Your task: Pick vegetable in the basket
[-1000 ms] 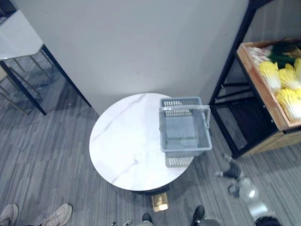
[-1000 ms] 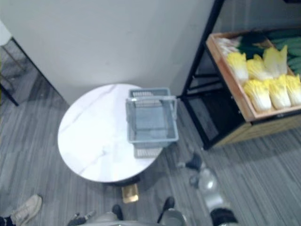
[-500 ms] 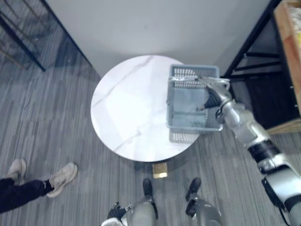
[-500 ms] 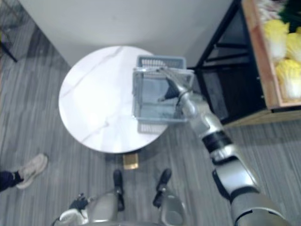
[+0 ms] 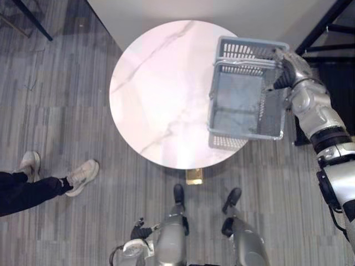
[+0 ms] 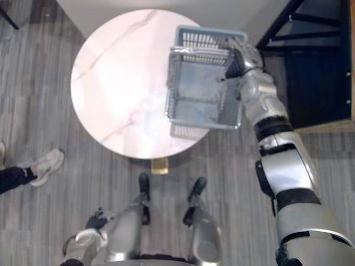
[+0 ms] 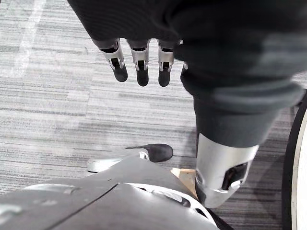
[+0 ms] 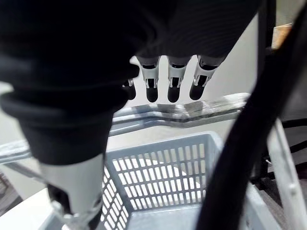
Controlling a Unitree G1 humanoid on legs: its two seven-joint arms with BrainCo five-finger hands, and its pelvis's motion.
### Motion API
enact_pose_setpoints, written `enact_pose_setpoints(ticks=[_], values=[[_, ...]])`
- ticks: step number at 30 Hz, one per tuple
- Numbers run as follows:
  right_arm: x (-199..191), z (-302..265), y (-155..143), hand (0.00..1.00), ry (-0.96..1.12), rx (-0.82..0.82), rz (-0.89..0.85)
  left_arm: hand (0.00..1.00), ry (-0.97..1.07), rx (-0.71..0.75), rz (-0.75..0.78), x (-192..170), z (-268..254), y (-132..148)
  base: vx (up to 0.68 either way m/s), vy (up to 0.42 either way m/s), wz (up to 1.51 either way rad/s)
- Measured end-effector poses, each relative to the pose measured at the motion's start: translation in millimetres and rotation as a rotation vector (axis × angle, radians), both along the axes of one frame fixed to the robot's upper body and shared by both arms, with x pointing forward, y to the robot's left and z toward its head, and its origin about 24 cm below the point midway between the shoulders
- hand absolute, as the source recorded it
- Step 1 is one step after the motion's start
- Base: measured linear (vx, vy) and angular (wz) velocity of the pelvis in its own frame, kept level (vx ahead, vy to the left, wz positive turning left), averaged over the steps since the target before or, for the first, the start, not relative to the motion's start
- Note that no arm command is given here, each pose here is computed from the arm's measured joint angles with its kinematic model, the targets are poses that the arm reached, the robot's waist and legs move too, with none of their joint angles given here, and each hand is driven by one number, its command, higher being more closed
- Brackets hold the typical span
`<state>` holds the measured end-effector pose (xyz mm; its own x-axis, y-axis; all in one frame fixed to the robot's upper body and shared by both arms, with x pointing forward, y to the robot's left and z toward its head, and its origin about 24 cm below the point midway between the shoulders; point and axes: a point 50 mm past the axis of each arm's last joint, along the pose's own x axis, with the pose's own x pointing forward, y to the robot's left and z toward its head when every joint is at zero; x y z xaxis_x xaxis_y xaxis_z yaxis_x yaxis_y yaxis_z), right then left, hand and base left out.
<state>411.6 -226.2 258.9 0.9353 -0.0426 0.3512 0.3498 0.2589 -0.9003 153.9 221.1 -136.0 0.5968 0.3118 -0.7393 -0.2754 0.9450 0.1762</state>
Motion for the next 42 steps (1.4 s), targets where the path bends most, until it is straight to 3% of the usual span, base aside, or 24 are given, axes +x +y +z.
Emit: enact_pose_setpoints(ticks=[8, 42], values=[[-1.6, 0.8, -24.2, 0.0, 0.008, 0.046, -0.092, 0.0, -0.025, 0.021, -0.051, 13.1, 4.5, -7.4, 0.05, 0.024, 0.03], [2.0, 23.8, -13.8, 0.0, -0.024, -0.009, -0.113, 0.0, -0.076, 0.035, -0.078, 31.3, 12.8, -13.6, 0.02, 0.012, 0.04]])
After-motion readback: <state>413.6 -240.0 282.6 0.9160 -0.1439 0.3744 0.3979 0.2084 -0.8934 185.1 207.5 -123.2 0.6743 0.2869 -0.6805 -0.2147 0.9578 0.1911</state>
